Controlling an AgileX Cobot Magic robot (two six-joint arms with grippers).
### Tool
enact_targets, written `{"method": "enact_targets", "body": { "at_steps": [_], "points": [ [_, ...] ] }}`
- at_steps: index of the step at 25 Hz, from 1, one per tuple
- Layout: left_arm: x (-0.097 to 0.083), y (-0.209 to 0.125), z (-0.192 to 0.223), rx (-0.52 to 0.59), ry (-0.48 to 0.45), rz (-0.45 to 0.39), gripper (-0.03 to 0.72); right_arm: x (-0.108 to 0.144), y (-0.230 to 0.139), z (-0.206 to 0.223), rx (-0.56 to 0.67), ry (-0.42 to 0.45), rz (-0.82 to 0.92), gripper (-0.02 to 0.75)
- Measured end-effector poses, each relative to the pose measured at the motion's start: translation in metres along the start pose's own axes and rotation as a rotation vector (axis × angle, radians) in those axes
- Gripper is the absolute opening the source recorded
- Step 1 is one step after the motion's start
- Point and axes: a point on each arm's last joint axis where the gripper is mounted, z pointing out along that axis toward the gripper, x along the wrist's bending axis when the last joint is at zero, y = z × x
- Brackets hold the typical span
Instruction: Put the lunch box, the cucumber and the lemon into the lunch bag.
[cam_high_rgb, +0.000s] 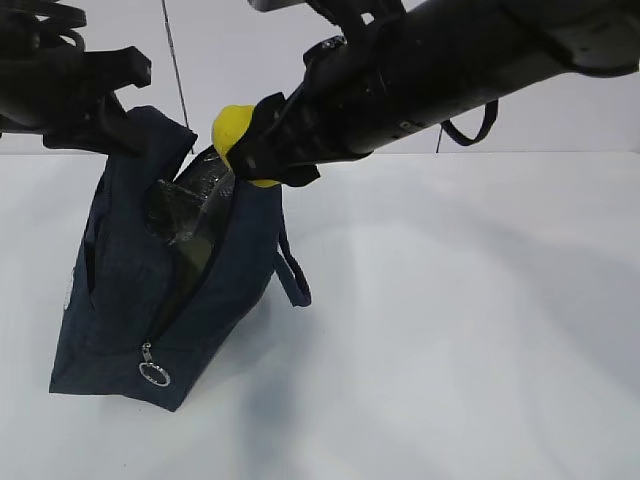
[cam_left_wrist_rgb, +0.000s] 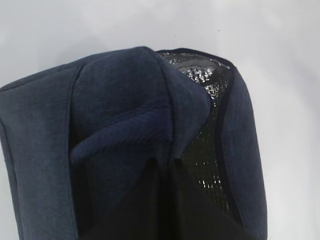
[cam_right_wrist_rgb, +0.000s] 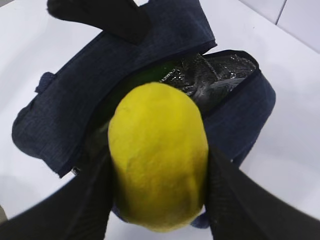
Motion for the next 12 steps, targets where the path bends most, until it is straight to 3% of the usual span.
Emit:
{"method": "enact_targets", "body": {
  "at_steps": [12],
  "points": [
    [-0.002,0.000,0.000,0.003,-0.018,-0.020,-0.004,-0.011,-0.002,0.029,-0.069,-0.032,0.140,0.407]
  ]
}}
